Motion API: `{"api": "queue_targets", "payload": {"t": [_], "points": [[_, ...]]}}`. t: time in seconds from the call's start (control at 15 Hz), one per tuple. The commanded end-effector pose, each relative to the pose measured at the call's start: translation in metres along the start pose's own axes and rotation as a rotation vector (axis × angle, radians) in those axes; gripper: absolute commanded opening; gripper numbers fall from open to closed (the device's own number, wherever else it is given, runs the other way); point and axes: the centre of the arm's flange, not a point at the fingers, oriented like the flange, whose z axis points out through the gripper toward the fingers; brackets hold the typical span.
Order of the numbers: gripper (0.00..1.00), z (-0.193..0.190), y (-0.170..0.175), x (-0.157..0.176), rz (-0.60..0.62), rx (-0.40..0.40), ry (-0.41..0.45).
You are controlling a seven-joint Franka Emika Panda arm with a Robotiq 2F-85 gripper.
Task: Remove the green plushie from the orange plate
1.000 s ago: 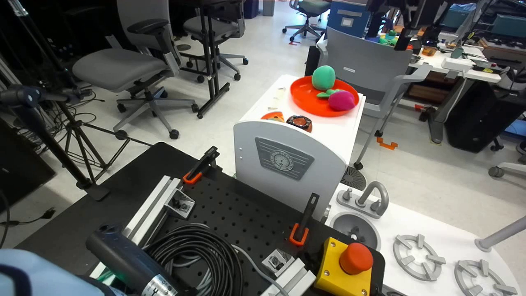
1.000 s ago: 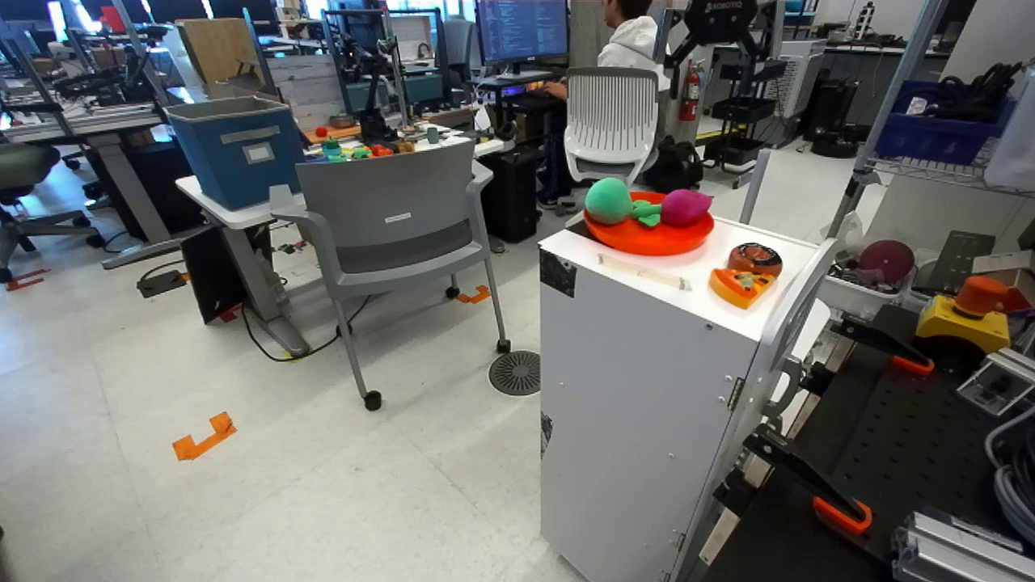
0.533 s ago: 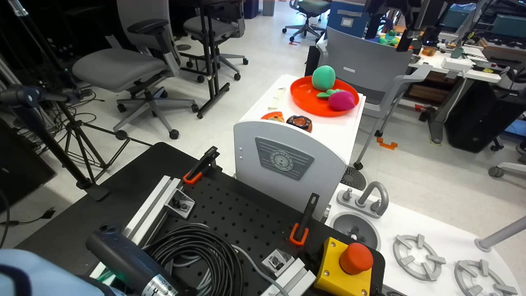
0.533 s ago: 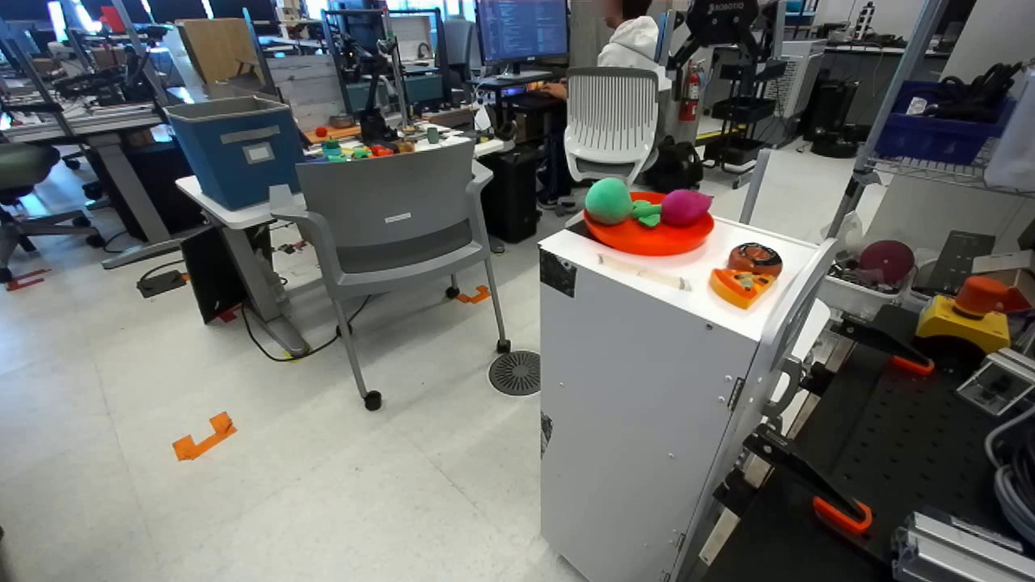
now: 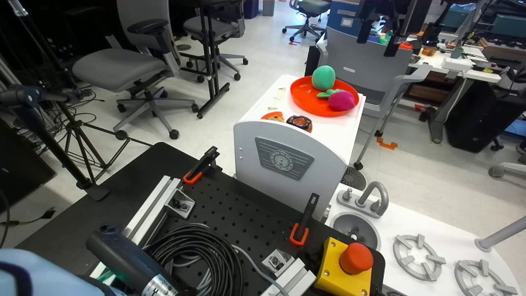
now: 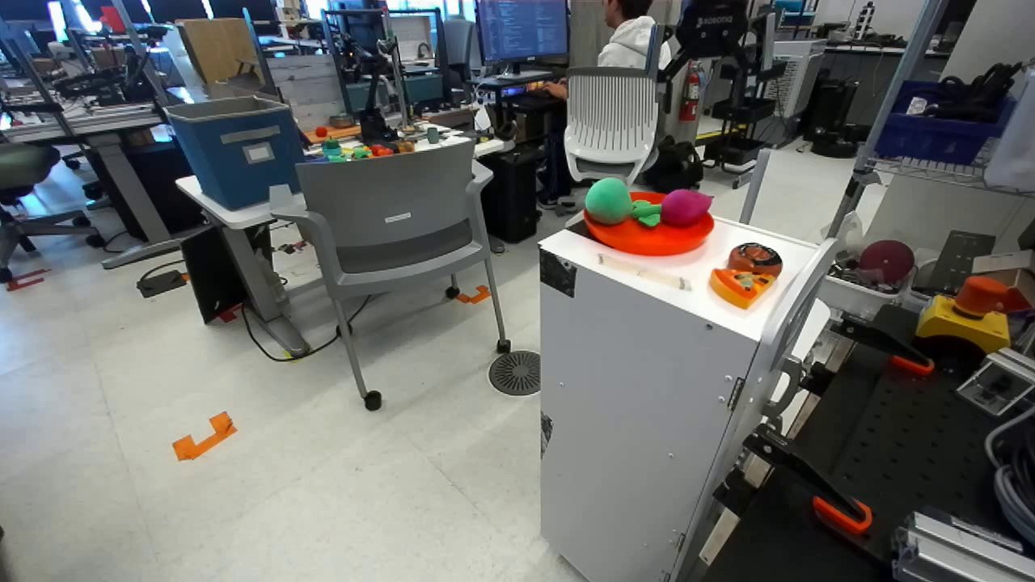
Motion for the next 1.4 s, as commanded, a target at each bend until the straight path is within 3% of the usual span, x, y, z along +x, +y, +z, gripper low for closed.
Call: {"api": "queue_targets", "payload": {"t": [0.0, 1.07, 1.33], "points": [[1.00, 0.010, -0.027, -0.004, 0.043, -0.004, -0.013], [1.00, 0.023, -0.066, 0.002, 0.105, 0.005, 0.045], [1.00, 0.036, -0.082, -0.005, 0.095, -0.041, 0.060]]}}
